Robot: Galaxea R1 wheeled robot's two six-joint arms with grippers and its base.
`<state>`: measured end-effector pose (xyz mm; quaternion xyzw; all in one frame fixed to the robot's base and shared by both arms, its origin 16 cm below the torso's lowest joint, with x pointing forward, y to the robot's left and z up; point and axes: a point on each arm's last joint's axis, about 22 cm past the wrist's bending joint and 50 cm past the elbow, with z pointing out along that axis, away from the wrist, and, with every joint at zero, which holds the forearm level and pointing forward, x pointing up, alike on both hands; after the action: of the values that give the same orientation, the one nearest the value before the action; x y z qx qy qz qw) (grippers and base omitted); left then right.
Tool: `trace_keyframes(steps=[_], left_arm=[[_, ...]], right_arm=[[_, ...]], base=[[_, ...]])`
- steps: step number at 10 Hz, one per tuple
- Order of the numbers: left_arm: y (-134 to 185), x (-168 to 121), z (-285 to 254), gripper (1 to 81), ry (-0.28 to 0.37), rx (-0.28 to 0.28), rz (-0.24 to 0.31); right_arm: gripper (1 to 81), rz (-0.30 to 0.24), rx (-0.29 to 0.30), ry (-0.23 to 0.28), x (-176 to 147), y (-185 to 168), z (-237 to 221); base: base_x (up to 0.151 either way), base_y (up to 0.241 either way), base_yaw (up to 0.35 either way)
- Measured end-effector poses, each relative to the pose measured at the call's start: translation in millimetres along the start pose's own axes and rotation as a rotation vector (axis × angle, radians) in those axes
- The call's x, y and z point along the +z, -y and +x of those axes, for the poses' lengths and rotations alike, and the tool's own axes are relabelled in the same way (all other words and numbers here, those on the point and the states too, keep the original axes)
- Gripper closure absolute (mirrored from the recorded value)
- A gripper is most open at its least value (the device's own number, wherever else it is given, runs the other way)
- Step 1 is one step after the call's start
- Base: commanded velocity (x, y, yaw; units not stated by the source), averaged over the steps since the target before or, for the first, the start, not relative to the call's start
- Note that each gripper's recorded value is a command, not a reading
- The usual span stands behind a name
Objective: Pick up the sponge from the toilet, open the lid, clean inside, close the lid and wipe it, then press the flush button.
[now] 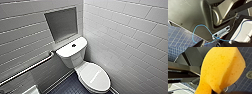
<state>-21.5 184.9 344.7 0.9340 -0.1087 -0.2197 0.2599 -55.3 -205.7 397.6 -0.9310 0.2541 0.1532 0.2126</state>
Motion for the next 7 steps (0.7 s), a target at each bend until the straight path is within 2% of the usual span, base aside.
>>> trace_keyframes(steps=[2, 3, 7], left_arm=[[-4, -2, -23, 1.0, 0.023, -0.01, 0.006], [2, -7, -28, 1.0, 0.024, -0.01, 0.025], [-6, -20, -14, 1.0, -0.054, 0.02, 0.09]], right_arm=[[81.1, -0.022, -0.014, 0.01, 2, -4, -21], [81.1, -0.027, -0.02, 0.01, 2, -4, -28], [81.1, -0.062, -0.075, -0.053, 12, -5, -42]], base=[[0.0, 0.0, 0.0], [0.0, 0.0, 0.0], [0.0, 0.0, 0.0]])
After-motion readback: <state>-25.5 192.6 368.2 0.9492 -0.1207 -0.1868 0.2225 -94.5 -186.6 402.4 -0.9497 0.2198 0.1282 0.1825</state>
